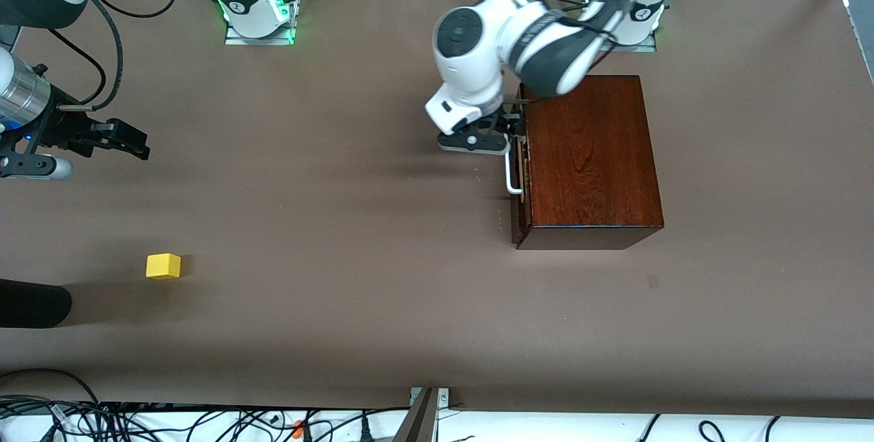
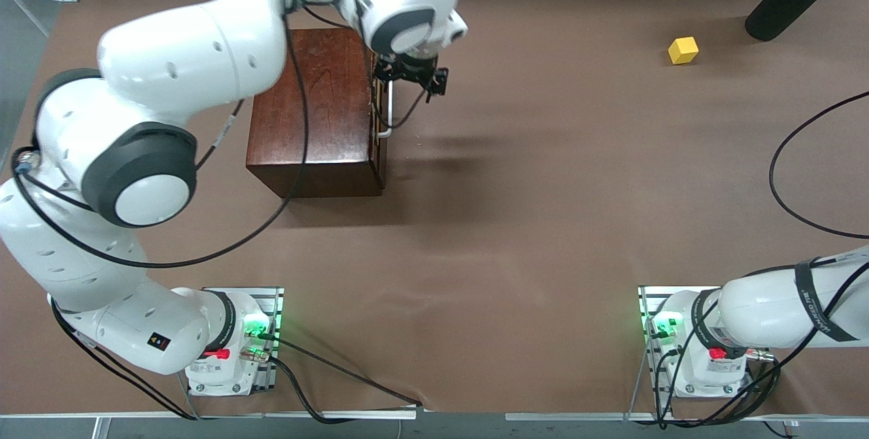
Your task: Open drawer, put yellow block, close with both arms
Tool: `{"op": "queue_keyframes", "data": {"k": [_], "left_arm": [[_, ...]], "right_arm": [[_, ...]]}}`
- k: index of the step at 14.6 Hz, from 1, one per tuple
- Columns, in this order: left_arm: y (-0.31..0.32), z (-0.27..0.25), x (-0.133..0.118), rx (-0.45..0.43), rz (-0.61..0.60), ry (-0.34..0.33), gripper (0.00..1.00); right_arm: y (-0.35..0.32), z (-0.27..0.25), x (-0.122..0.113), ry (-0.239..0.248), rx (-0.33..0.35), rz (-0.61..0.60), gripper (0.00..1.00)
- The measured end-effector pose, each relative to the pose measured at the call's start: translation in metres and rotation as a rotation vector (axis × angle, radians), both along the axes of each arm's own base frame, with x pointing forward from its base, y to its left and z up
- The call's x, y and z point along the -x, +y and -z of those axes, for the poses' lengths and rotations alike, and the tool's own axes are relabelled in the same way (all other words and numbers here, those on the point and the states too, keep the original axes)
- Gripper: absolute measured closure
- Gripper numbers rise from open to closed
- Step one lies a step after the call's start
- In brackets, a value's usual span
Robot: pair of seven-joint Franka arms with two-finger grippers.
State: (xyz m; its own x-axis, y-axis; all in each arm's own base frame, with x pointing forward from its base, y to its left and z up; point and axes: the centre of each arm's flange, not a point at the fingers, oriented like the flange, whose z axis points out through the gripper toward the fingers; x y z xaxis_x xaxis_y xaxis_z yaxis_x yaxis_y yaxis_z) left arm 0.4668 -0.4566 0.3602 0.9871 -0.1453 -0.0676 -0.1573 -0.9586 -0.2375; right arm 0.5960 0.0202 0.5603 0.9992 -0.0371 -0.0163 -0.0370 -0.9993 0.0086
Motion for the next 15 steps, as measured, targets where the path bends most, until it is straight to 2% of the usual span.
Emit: {"op": "queue_keyframes", "data": {"k": [3,5,9,15], "left_arm": [[-0.009,0.025,0.006,-0.072,0.003,-0.051,0.00],[-0.007,0.036,0.005,-0.095,0.002,-0.059,0.00],[-0.002,0.050,0.004,-0.083,-0.005,-0.065,0.00],[0.002,0.073,0.014,-0.087,-0.024,-0.066,0.00]], "right_arm": [[0.003,0.001,0.000,0.003,0.000,-0.005,0.00],[0.004,0.002,-0.001,0.003,0.000,-0.007,0.00],[0.005,0.003,-0.001,0.004,0.000,-0.008,0.00],[0.005,0.003,-0.001,0.004,0.000,-0.008,0.00]]}}
